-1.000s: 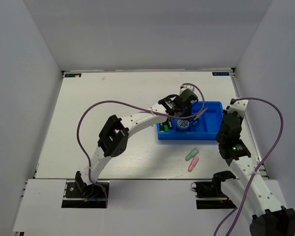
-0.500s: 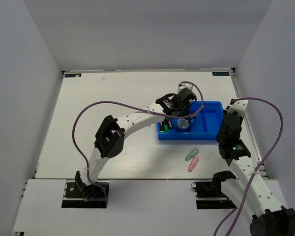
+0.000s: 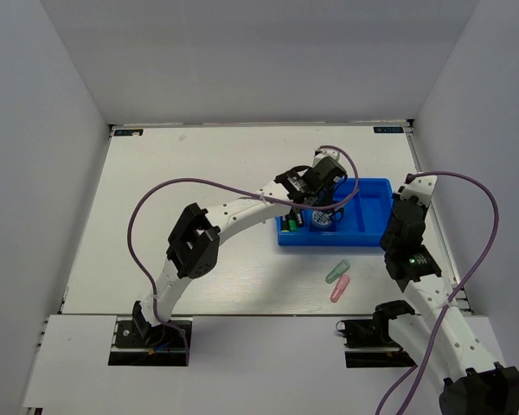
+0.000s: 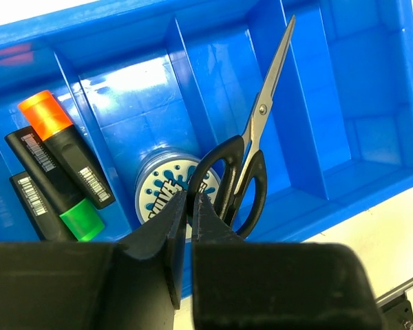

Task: Sort the stationery into containers
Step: Place the stationery into the container

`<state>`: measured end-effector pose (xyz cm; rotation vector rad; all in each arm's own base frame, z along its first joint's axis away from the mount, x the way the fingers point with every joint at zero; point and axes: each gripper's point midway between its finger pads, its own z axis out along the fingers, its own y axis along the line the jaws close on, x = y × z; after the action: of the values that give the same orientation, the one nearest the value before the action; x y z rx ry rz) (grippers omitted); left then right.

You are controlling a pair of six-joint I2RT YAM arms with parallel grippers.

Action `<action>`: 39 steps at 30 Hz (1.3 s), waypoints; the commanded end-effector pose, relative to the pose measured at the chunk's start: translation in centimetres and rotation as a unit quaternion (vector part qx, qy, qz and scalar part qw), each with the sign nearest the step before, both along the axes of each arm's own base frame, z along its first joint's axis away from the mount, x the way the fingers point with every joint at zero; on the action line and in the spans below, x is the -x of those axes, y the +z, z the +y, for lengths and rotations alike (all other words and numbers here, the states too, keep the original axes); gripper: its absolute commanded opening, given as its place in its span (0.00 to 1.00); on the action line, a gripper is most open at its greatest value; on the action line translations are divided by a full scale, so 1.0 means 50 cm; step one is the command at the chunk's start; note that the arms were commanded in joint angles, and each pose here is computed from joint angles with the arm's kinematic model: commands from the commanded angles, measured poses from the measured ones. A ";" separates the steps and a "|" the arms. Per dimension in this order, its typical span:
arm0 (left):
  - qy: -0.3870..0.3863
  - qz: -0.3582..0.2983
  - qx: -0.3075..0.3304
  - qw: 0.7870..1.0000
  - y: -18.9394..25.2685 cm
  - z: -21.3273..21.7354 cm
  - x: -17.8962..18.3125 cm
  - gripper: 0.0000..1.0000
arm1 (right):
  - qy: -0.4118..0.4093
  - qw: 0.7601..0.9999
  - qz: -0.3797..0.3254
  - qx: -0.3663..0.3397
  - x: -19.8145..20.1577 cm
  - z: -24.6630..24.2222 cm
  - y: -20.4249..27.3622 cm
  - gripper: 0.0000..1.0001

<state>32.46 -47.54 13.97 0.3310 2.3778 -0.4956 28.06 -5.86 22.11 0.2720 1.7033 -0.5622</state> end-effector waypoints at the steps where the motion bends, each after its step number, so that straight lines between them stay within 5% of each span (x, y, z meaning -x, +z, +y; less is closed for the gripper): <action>1: 0.001 -0.028 0.037 0.999 0.089 -0.013 -0.001 0.04 | -0.012 0.999 -0.042 -0.009 -0.001 -0.007 0.032 0.32; 39: 0.005 -0.019 0.030 0.999 0.068 -0.013 0.001 0.17 | -0.016 0.999 -0.051 -0.009 0.001 -0.009 0.041 0.32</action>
<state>32.28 -47.70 14.20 0.3272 2.3785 -0.5015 28.09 -5.92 22.68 0.2756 1.6814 -0.5597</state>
